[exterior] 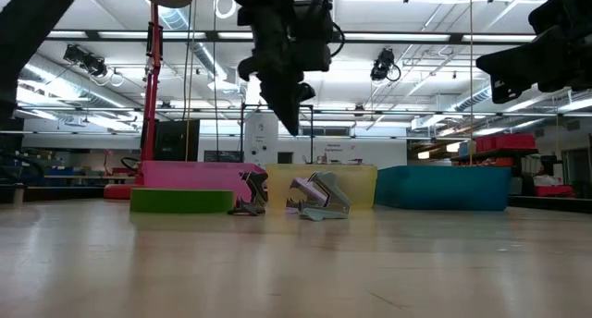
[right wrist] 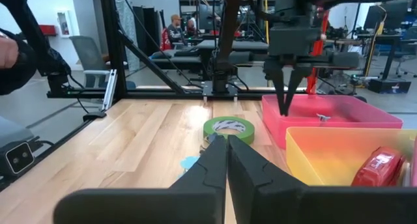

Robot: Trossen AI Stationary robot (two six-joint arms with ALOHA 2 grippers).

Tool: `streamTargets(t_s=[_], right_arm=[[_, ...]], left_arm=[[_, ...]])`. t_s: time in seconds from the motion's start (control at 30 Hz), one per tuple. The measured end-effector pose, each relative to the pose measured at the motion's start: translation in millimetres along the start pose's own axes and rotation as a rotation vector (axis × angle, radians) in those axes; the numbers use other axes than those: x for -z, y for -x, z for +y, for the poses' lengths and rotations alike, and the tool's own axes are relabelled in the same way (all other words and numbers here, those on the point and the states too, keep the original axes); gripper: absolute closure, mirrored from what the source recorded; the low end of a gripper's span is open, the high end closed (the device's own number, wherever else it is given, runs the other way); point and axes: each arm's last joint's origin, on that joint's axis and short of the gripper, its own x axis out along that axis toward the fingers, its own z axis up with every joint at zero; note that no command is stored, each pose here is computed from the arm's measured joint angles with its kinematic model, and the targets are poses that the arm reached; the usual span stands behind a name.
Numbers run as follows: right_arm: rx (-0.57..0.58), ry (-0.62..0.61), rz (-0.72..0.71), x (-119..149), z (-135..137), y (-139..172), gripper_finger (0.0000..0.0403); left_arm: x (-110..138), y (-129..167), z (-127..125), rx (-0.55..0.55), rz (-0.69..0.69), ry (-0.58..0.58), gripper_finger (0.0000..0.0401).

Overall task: Pick and place Stapler, Stapler remover, tape
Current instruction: Put the green tape into the blue bin

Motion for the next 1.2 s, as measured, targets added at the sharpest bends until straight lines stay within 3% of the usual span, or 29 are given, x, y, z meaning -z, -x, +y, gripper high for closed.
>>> streamTargets(t_s=[0.37,0.77,1.2], right_arm=[[0.000,0.000,0.000,0.0,0.0,0.0,0.0385],[0.000,0.000,0.000,0.0,0.0,0.0,0.0385],[0.000,0.000,0.000,0.0,0.0,0.0,0.0385]], left_arm=[[30.8,-11.0,-47.1,-0.059,0.044,-0.010,0.0399],[14.0,-16.4,-94.4,-0.073,0.080,-0.147,0.0399],[18.5,-21.6,-113.0,0.007,0.082,-0.116,0.0399]])
